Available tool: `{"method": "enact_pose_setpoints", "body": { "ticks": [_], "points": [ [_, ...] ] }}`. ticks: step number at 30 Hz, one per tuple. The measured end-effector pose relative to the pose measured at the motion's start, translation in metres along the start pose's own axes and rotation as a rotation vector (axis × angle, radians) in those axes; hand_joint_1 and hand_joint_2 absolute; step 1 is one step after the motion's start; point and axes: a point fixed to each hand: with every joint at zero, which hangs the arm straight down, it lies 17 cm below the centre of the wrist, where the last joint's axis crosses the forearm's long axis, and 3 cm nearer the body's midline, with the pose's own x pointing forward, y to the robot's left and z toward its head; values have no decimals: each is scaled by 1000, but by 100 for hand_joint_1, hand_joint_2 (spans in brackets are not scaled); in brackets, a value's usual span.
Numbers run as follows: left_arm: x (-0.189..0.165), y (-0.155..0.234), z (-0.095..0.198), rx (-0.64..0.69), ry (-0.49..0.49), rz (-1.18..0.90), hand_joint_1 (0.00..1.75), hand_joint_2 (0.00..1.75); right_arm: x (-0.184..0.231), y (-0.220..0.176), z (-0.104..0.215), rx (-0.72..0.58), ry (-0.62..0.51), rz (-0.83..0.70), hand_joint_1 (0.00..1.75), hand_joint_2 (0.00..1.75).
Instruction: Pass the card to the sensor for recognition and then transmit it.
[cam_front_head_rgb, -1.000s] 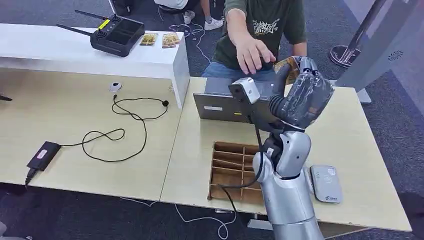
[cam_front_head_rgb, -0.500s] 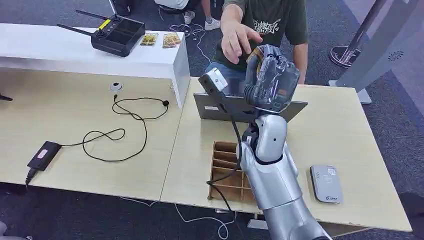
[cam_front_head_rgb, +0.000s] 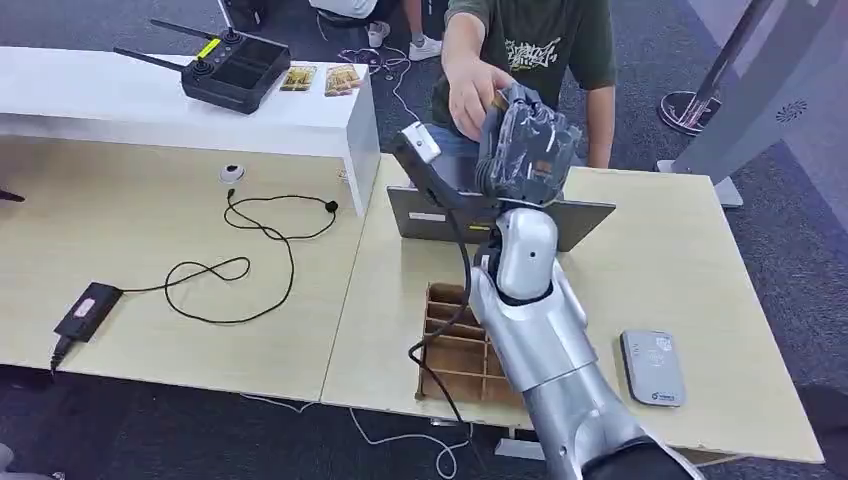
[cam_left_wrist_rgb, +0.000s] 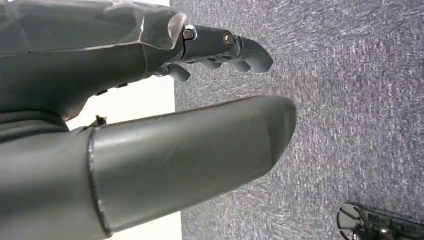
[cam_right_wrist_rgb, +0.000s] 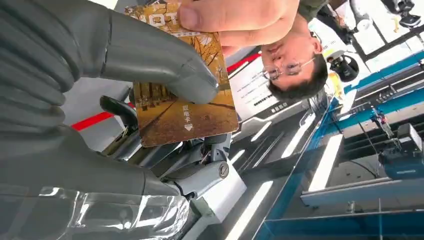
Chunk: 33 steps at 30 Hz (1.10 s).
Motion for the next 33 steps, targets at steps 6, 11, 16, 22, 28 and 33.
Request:
{"method": "enact_pose_setpoints", "body": {
  "ticks": [6,11,16,22,28,33],
  "points": [
    [0,0,0,0,1,-2,0,0,-5,8,1,24,14,14,175,175],
    [1,0,0,0,-1,3,0,0,-5,16,4,46,10,21,35,175],
    [1,0,0,1,-2,7,0,0,-3,21,7,61,0,23,0,175],
    [1,0,0,1,4,7,0,0,4,24,9,73,-1,5,0,175],
    [1,0,0,2,3,8,0,0,9,21,8,61,-14,-1,0,175],
    [2,0,0,2,0,18,0,0,10,16,6,37,-21,-31,0,175]
  ]
}}
